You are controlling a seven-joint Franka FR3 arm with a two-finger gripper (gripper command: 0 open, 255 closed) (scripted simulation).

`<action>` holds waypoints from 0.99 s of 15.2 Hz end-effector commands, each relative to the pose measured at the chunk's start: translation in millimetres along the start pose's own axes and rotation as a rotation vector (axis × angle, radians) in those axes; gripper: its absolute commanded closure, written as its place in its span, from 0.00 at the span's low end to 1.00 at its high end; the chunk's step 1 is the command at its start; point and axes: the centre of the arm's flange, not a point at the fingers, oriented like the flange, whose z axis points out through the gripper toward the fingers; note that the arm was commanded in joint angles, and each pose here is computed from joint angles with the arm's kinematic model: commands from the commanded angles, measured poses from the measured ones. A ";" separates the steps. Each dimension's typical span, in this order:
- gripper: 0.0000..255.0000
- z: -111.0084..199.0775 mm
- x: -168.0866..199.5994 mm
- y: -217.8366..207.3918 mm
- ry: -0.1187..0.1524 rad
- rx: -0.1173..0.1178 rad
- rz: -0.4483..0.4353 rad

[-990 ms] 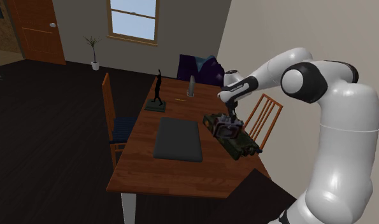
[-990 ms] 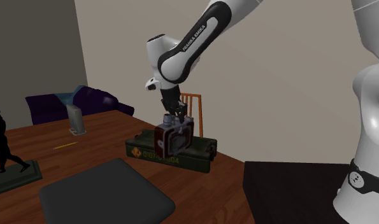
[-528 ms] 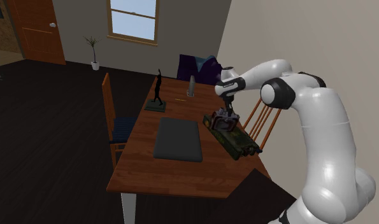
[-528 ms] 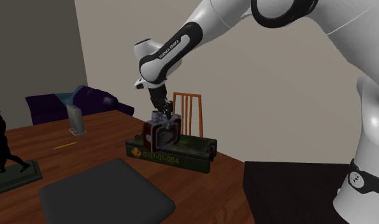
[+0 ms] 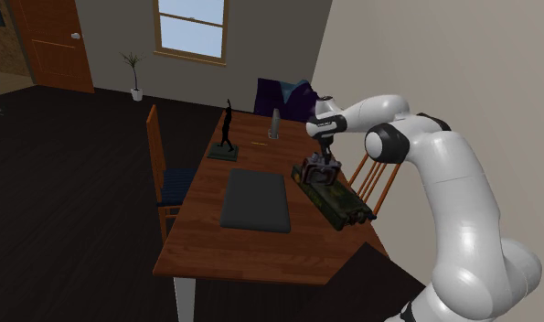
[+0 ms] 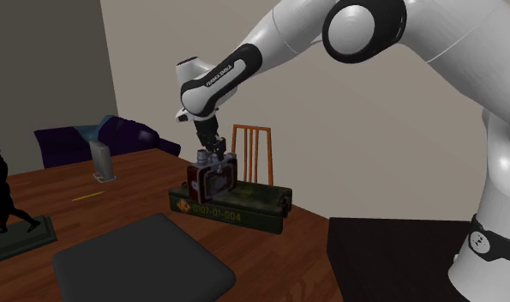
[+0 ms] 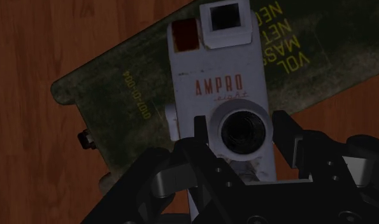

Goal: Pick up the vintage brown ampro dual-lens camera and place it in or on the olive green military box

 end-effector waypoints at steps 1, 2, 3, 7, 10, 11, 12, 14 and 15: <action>1.00 22.2 4.6 -3.0 -0.007 0.020 -0.002; 1.00 27.1 6.3 -3.5 -0.007 0.020 -0.002; 1.00 32.1 8.0 -4.0 -0.007 0.020 -0.002; 1.00 54.2 15.7 -6.3 -0.007 0.020 -0.002; 1.00 54.2 15.7 -6.3 -0.007 0.020 -0.002; 1.00 54.2 15.7 -6.3 -0.007 0.020 -0.002; 1.00 54.2 15.7 -6.3 -0.007 0.020 -0.002; 1.00 54.2 15.7 -6.3 -0.007 0.020 -0.002; 1.00 54.2 15.7 -6.3 -0.007 0.020 -0.002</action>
